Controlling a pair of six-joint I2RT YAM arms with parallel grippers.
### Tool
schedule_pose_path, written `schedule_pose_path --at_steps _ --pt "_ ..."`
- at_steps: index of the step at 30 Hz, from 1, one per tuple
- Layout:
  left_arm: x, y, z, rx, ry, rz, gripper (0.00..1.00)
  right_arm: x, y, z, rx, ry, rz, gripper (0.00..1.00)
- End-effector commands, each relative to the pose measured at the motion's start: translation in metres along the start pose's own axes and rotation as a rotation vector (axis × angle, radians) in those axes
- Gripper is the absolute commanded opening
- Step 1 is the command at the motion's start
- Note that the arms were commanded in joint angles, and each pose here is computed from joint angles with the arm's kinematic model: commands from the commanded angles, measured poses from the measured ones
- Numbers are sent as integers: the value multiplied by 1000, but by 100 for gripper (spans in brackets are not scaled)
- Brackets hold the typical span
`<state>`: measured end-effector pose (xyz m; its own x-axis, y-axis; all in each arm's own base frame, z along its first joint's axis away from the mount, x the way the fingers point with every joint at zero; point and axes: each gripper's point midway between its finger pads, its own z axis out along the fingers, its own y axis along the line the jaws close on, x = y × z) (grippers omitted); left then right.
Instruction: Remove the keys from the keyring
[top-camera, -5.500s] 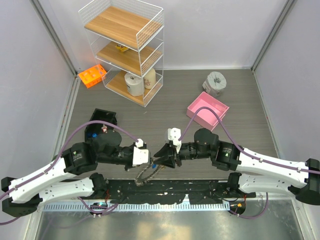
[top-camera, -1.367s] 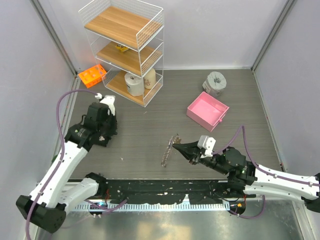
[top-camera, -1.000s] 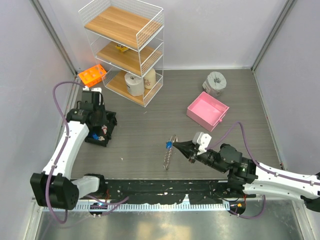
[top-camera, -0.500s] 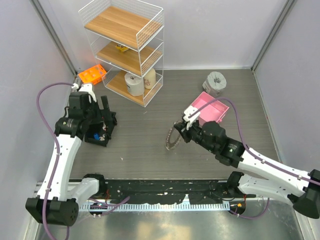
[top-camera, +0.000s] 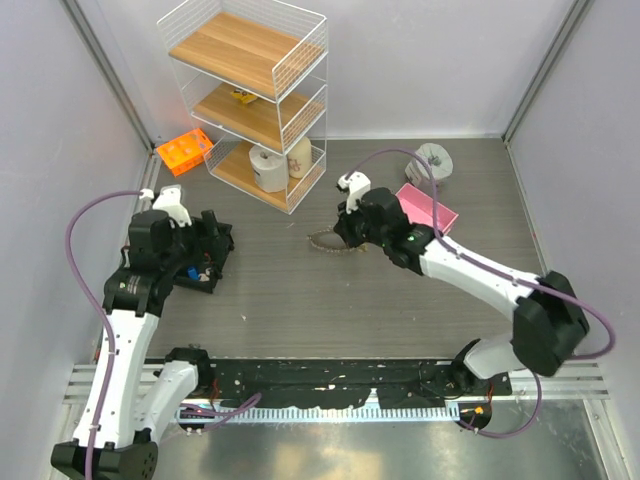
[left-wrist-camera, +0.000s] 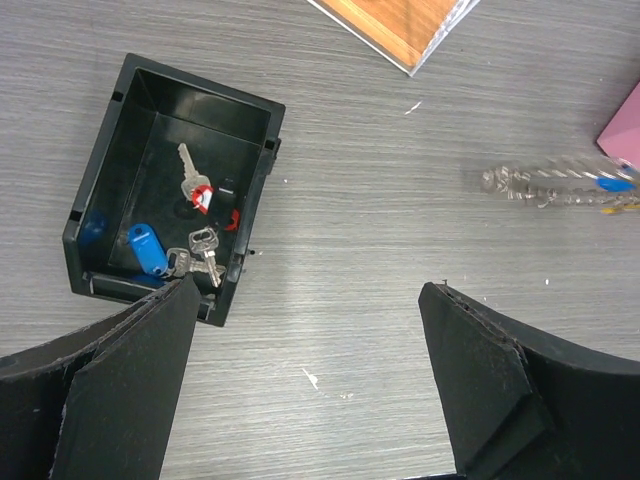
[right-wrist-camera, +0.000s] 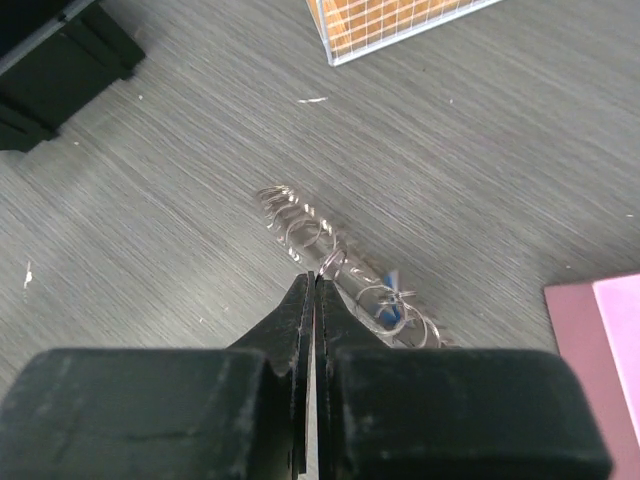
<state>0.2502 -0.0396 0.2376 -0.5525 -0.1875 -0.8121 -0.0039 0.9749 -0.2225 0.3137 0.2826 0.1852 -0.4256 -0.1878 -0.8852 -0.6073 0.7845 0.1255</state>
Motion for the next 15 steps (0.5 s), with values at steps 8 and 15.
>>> schedule_pose_path --at_steps 8,15 --pt "2 -14 -1 91 -47 -9 100 -47 -28 50 12 2 151 69" --pt "0 -21 -5 145 -117 -12 99 -97 -50 -22 164 -196 99 95"
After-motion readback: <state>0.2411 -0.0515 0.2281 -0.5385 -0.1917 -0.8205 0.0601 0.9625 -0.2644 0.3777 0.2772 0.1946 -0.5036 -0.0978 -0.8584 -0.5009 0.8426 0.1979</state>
